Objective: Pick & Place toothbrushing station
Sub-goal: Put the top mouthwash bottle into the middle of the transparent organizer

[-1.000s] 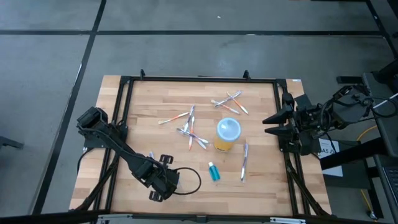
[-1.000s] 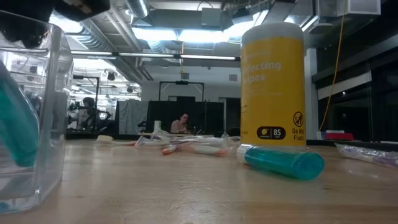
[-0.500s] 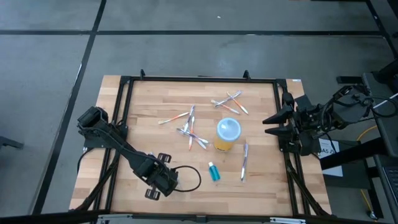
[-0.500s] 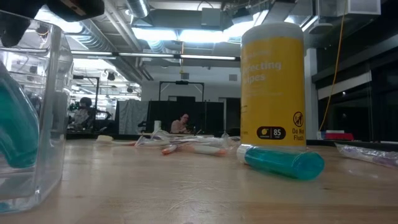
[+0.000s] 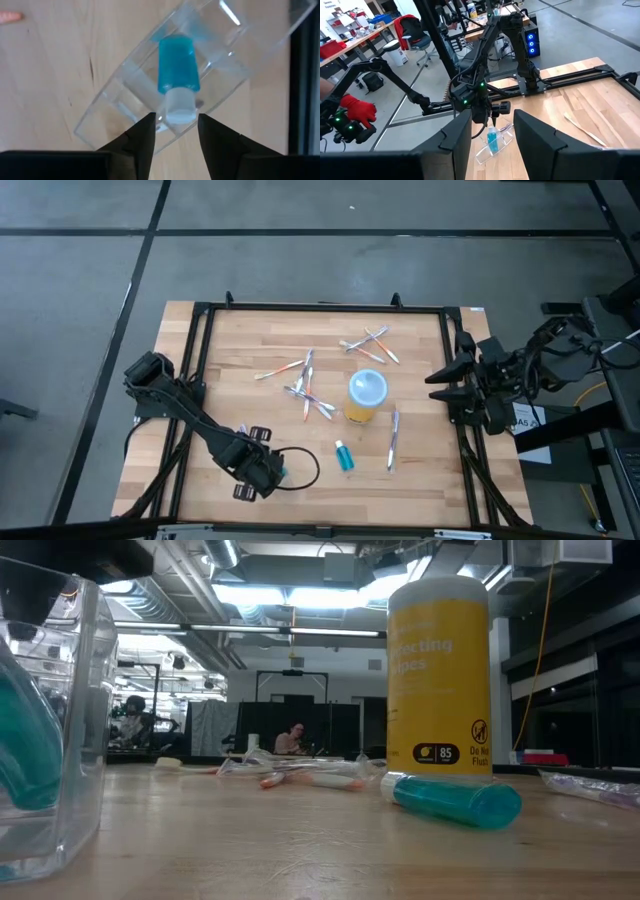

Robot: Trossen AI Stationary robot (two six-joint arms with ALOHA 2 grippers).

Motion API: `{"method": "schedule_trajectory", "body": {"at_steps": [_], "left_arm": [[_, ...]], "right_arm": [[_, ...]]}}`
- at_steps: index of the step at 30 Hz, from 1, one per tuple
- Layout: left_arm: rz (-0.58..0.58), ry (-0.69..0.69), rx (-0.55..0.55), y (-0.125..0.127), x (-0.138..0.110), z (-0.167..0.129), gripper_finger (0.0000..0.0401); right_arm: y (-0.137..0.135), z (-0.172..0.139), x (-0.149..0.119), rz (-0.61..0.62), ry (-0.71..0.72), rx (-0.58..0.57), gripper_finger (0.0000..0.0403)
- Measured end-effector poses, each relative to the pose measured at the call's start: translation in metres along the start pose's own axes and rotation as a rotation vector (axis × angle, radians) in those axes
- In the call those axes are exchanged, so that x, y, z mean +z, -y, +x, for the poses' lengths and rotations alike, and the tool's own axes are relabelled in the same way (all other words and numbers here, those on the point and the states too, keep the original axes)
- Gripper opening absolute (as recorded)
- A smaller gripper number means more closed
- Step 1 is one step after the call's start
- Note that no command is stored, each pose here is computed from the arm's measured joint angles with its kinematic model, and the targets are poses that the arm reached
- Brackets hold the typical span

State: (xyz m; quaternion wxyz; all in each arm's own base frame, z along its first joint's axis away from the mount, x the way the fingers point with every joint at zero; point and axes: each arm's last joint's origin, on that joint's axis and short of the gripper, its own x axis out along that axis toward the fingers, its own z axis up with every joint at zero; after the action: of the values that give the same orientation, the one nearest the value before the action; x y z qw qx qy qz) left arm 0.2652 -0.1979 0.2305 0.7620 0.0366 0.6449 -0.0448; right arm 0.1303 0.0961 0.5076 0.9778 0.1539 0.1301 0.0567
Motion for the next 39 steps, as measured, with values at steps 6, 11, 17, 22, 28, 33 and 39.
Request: {"method": "schedule_trajectory", "body": {"at_steps": [6, 11, 17, 22, 28, 33, 39], "left_arm": [[-0.06, 0.009, 0.026, -0.001, -0.001, 0.004, 0.0104], [-0.069, 0.032, -0.011, 0.001, 0.002, 0.004, 0.0068], [-0.1, 0.073, -0.037, 0.003, 0.006, 0.004, 0.0051], [-0.113, 0.111, -0.057, 0.005, 0.01, 0.004, 0.005], [-0.126, 0.145, -0.08, 0.006, 0.014, 0.003, 0.005], [-0.143, 0.186, -0.1, 0.002, 0.021, 0.003, 0.0049], [-0.145, 0.204, -0.099, -0.006, 0.027, 0.003, 0.0048]], "right_arm": [[-0.001, -0.001, -0.001, 0.003, 0.005, -0.003, 0.0151], [-0.001, -0.001, 0.0, 0.005, 0.009, -0.007, 0.0151], [-0.001, -0.001, 0.0, 0.005, 0.012, -0.012, 0.0151], [-0.001, -0.001, 0.0, 0.005, 0.016, -0.018, 0.0151], [-0.001, -0.001, 0.0, 0.005, 0.017, -0.02, 0.0151], [-0.001, -0.001, 0.0, 0.001, 0.016, -0.021, 0.0151], [-0.003, 0.002, -0.001, -0.003, 0.011, -0.023, 0.0151]]}}
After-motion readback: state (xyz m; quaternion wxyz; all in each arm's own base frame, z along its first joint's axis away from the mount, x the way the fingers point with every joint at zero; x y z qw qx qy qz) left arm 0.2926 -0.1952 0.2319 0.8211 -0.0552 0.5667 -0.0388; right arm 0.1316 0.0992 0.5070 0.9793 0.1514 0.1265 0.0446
